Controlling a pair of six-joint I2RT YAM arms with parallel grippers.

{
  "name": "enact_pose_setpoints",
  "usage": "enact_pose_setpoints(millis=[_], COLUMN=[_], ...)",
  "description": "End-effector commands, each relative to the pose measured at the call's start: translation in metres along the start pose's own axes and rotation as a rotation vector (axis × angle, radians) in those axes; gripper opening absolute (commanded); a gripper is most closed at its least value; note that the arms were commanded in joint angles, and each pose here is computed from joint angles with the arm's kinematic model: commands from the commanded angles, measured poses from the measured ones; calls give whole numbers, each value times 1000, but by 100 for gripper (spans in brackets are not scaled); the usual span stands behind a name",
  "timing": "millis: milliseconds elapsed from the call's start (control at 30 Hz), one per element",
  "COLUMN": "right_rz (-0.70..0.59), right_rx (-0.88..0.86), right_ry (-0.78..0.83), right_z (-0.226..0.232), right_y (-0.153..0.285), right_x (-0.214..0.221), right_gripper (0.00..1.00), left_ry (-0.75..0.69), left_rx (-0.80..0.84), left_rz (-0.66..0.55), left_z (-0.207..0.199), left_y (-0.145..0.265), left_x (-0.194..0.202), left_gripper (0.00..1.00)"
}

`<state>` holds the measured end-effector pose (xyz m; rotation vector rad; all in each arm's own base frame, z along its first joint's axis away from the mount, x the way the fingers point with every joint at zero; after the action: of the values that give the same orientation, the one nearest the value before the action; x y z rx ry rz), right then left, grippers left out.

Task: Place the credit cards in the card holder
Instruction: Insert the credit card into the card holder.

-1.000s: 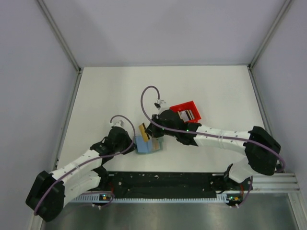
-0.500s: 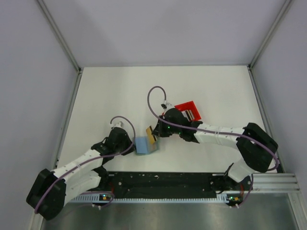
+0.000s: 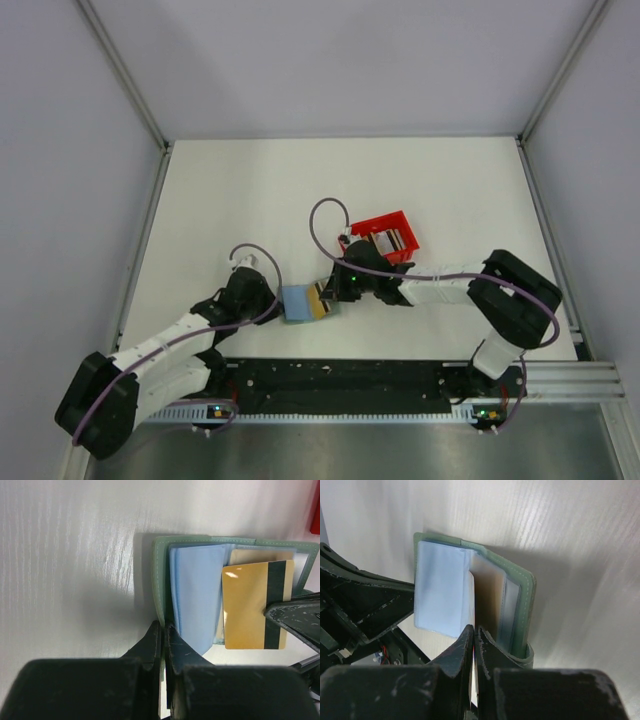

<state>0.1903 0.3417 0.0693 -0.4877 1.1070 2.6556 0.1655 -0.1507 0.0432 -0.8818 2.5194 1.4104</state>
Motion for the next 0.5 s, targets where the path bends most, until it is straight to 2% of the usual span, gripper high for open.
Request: enact_pose_setpoints(millis=[0,233,467], right_rz=[-23,-19,-54], right_rx=[-18,-31,8], right_ry=[-59,-162,-154], right_z=[-5,-22,-30], right_y=[-7,-19,-26], right_x=[2,10,3], right_gripper=[0,0,0], left_ry=[13,23,23], left_rx=[8,24,28], left_rz=[-4,10,15], left_z=[2,3,5], left_y=[-3,-4,-5], left_x=[3,7,9], left_gripper=[0,0,0])
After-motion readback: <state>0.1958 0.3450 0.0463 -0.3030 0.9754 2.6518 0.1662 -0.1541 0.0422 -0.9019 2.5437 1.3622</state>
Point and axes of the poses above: each gripper's point midway between its finger pads, its own y axis back along the fingers, its own z axis along the line the jaws close on, x = y × z, the point moved 3 cm from there along y, back along the fingers
